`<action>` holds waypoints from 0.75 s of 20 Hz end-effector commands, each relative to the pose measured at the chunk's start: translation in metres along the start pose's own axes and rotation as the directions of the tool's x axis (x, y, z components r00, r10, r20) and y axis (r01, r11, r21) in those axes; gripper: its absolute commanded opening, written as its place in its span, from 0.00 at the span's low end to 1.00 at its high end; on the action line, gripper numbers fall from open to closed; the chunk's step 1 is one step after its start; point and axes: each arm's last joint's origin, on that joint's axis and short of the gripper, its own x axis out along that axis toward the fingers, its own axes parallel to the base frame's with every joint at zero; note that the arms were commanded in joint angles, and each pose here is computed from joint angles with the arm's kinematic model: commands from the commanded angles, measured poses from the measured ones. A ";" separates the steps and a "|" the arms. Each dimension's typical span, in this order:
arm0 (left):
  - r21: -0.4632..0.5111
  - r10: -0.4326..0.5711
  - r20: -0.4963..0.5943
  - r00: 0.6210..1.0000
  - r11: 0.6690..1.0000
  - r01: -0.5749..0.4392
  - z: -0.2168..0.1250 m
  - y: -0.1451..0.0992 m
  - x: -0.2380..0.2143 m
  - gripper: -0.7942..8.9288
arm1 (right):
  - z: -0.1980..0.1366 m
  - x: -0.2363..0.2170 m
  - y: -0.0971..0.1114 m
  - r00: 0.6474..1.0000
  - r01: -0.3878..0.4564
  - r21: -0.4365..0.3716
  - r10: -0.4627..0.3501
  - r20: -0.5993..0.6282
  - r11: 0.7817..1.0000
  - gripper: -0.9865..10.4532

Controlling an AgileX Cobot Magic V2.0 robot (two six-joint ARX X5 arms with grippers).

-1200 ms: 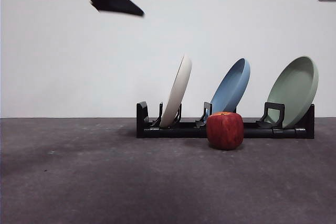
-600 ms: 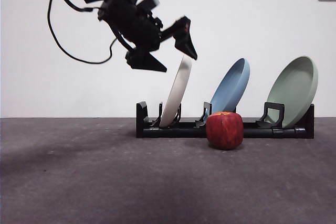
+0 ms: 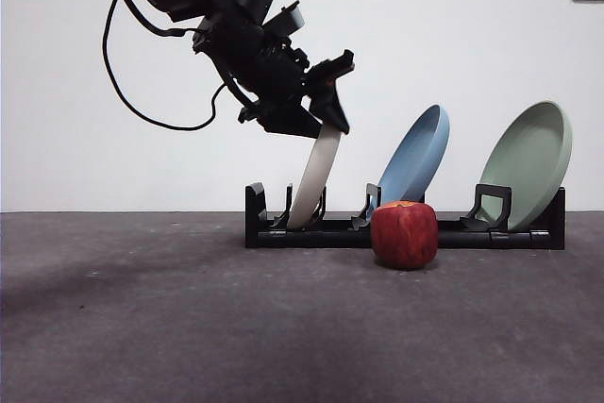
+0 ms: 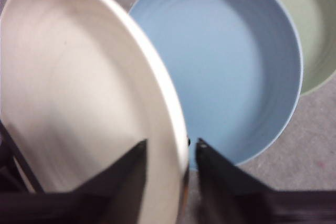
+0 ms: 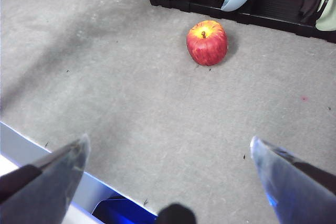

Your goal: Take the yellow plate from the plate rack,put the plate on the table,take the apple from the table,put the apple in the plate

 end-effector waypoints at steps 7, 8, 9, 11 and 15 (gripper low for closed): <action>-0.003 -0.060 -0.004 0.998 0.998 0.060 -0.001 -0.001 0.002 0.07 | 0.001 -0.001 0.000 1.000 -0.003 0.002 0.003 0.008 1.000 0.68; -0.001 -0.062 0.003 0.998 0.998 0.062 0.002 -0.002 -0.001 0.07 | 0.001 -0.001 0.001 1.000 -0.003 0.002 0.003 0.008 1.000 0.68; 0.004 -0.061 0.018 0.998 0.998 0.061 0.006 -0.004 -0.005 0.07 | 0.001 -0.001 0.000 1.000 -0.003 0.002 0.003 0.008 1.000 0.68; 0.013 -0.051 0.047 0.998 0.999 0.050 0.016 -0.007 -0.016 0.07 | 0.001 -0.001 0.000 1.000 -0.003 0.002 0.003 0.008 1.000 0.68; 0.032 -0.066 0.098 0.993 0.997 0.064 0.037 -0.018 -0.046 0.07 | 0.001 -0.001 0.000 1.000 -0.003 0.002 0.003 0.008 1.000 0.68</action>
